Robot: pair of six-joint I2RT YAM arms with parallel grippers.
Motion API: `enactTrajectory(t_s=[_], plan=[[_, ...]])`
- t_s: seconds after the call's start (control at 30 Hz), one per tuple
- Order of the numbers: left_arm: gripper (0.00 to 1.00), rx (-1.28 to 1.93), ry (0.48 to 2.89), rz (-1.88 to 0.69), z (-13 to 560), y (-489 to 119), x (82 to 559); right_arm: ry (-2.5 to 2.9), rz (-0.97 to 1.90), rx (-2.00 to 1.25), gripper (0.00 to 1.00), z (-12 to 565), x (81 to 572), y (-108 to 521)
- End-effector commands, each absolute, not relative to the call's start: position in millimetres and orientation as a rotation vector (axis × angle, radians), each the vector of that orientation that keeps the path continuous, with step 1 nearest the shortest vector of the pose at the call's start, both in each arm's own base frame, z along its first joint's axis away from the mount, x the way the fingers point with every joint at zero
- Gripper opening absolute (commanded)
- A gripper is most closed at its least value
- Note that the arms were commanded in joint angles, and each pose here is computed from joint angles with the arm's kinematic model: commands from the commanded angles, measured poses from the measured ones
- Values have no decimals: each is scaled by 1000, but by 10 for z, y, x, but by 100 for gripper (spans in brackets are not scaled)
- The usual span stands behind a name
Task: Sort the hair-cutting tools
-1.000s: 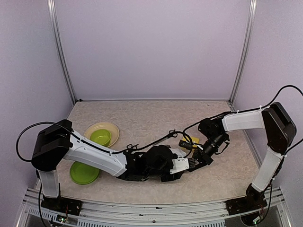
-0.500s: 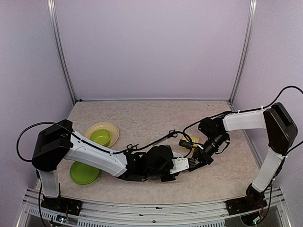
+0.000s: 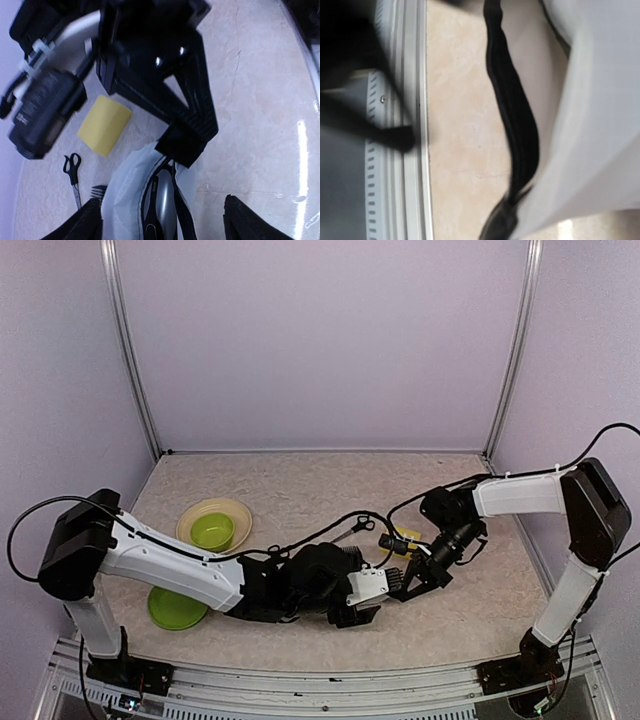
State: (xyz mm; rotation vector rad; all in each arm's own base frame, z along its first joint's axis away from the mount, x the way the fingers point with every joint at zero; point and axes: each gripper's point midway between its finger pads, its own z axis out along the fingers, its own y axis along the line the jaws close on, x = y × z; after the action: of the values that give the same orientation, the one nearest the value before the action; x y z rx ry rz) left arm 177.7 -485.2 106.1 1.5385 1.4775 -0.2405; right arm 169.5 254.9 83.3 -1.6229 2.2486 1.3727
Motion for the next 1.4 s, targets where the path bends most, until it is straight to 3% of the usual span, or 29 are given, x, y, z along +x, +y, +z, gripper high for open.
enactTrajectory(t_s=[0.0,0.2,0.37,0.47,0.67,0.83,0.93,1.13,1.37], plan=[[96,1369,1452,-361,1733,-4777,1651,2204,1340,-1628,0,952,1725,2541],[97,1102,1651,-293,1847,-4163,2069,2194,1327,-1640,0,1040,1708,2492],[75,975,1984,-599,1576,-3747,2254,2178,1298,-1629,0,1085,1731,2479],[77,934,2081,-824,1415,-3612,2109,2184,1291,-1619,0,1073,1745,2474],[78,900,2191,-983,1062,-3422,1992,2200,1278,-1613,0,1007,1774,2476],[75,802,2275,-889,805,-3284,2189,2214,1290,-1613,0,975,1766,2474],[70,803,2282,-965,757,-3323,2183,2216,1291,-1616,0,965,1760,2470],[52,880,2293,-1163,705,-3530,2017,2209,1292,-1617,0,983,1773,2479],[0,947,2298,-1309,956,-3681,1907,2246,1291,-1628,0,1092,1803,2420]])
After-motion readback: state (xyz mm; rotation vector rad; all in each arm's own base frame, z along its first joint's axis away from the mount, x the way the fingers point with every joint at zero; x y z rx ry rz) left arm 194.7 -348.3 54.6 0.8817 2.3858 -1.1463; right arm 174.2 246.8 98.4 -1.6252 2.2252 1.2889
